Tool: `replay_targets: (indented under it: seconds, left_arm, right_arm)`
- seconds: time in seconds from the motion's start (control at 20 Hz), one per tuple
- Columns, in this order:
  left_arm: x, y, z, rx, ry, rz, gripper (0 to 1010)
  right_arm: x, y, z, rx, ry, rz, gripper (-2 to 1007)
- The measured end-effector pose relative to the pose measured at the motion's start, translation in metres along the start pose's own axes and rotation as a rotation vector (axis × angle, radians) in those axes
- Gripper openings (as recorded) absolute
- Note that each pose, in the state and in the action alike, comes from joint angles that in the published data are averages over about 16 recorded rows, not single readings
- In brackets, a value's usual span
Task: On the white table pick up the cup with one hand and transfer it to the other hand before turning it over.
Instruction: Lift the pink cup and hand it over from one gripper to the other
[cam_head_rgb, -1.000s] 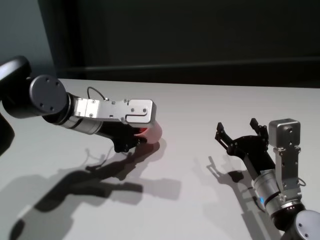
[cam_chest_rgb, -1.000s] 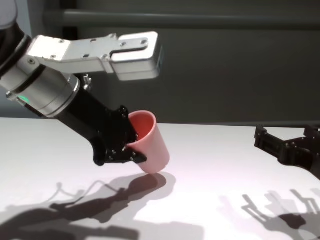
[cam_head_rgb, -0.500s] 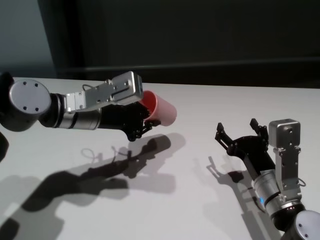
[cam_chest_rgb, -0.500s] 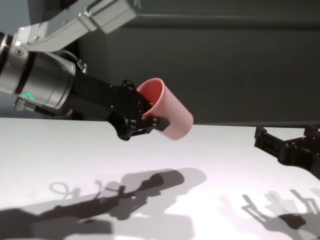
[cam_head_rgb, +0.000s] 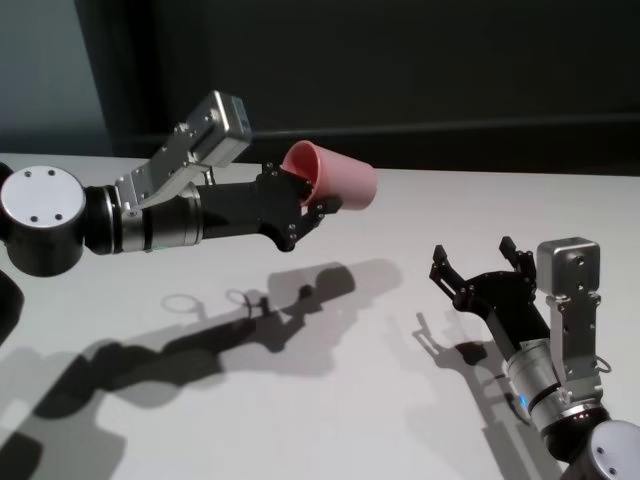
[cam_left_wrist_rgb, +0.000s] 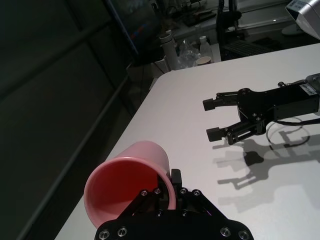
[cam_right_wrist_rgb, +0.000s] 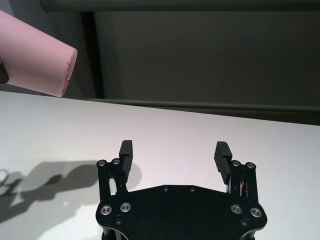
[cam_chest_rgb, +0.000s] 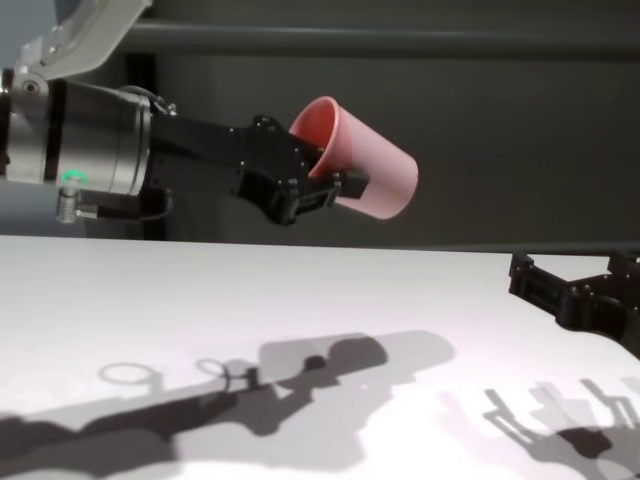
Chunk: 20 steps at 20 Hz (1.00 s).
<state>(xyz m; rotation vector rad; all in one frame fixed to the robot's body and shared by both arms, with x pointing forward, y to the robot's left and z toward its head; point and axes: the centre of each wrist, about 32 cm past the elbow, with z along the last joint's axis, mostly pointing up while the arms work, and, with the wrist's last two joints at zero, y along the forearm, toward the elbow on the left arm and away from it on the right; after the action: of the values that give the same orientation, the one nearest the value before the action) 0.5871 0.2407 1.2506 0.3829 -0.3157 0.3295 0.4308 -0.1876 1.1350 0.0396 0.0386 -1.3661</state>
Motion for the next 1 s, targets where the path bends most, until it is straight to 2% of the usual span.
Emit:
replay_targets:
  seconds: [0.35, 0.55, 0.8, 1.0]
  left_arm:
    - [-0.0006, -0.004, -0.0091, -0.168, 0.106, 0.048, 49]
    - [-0.0017, -0.008, -0.0139, -0.252, 0.163, 0.065, 49]
    - [-0.0037, -0.016, -0.0196, -0.333, 0.229, 0.068, 49]
    - [-0.0049, -0.022, -0.0232, -0.382, 0.273, 0.06, 49]
  right_arm:
    - [0.0, 0.0, 0.0, 0.0, 0.0, 0.0, 1004]
    - [0.0, 0.0, 0.0, 0.0, 0.0, 0.0, 1004]
    - [0.0, 0.0, 0.0, 0.0, 0.0, 0.0, 1004]
    - [0.0, 0.0, 0.0, 0.0, 0.0, 0.0, 1004]
